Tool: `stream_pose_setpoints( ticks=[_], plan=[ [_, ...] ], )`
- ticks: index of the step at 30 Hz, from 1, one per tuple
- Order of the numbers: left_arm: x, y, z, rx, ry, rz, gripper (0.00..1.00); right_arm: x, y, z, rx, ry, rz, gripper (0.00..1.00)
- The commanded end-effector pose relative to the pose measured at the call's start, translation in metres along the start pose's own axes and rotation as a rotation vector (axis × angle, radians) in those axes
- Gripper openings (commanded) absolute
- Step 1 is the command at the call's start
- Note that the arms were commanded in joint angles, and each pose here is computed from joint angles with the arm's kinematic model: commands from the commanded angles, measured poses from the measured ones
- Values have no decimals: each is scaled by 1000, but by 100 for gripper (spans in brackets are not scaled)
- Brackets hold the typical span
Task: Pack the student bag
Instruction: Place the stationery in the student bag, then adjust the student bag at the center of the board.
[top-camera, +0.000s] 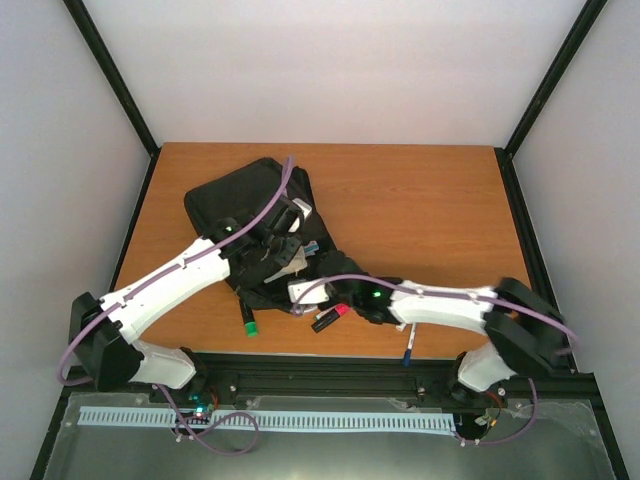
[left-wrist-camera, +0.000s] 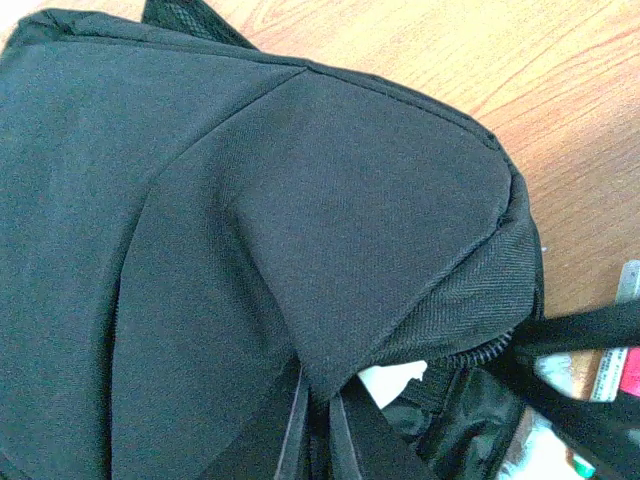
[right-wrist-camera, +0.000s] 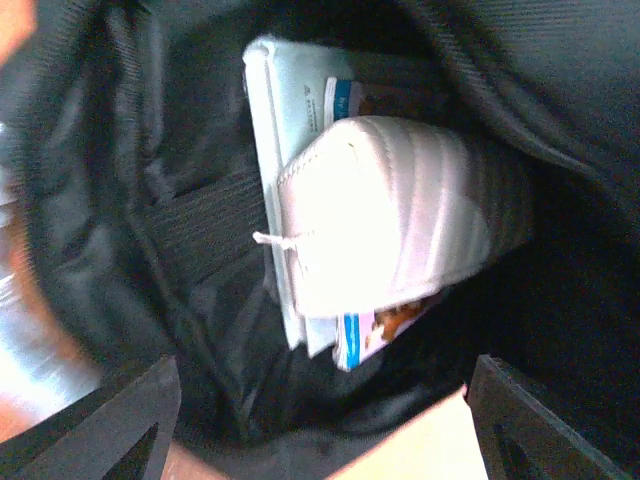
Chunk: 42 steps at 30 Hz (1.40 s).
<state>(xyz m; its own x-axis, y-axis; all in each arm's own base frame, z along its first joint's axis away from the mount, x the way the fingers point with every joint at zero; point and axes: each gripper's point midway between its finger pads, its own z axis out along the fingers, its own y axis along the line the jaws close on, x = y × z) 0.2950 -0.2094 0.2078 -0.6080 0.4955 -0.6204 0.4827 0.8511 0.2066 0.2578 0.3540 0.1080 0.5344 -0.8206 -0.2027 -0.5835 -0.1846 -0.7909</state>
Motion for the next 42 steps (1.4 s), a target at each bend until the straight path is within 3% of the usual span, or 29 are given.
stream_pose_setpoints(
  ticks=[1,5,12,16,20,24,31,39,42],
  plan=[
    [-3,-1,-1,11,31,-48,6,10,30,-55,-178,-70,121,81],
    [16,-17,15,69,117,-56,12,36,26,-78,-250,-61,335,81],
    [59,-40,42,135,291,-109,36,91,-24,-91,-261,-106,788,81],
    [55,-41,29,164,250,-154,66,110,-44,-88,-269,-88,933,81],
    [24,-49,-9,306,56,-233,99,116,-64,-75,-314,-74,1031,81],
    [14,-10,-27,233,-47,-423,100,116,-87,-55,-339,-78,1142,82],
    [58,78,-18,-104,-3,-781,100,122,-98,8,-480,-36,1346,80],
    [116,112,-4,-236,8,-1074,100,134,-68,72,-649,28,1523,66],
    [136,111,10,-189,50,-1190,100,133,-57,82,-686,25,1548,60]
  ],
)
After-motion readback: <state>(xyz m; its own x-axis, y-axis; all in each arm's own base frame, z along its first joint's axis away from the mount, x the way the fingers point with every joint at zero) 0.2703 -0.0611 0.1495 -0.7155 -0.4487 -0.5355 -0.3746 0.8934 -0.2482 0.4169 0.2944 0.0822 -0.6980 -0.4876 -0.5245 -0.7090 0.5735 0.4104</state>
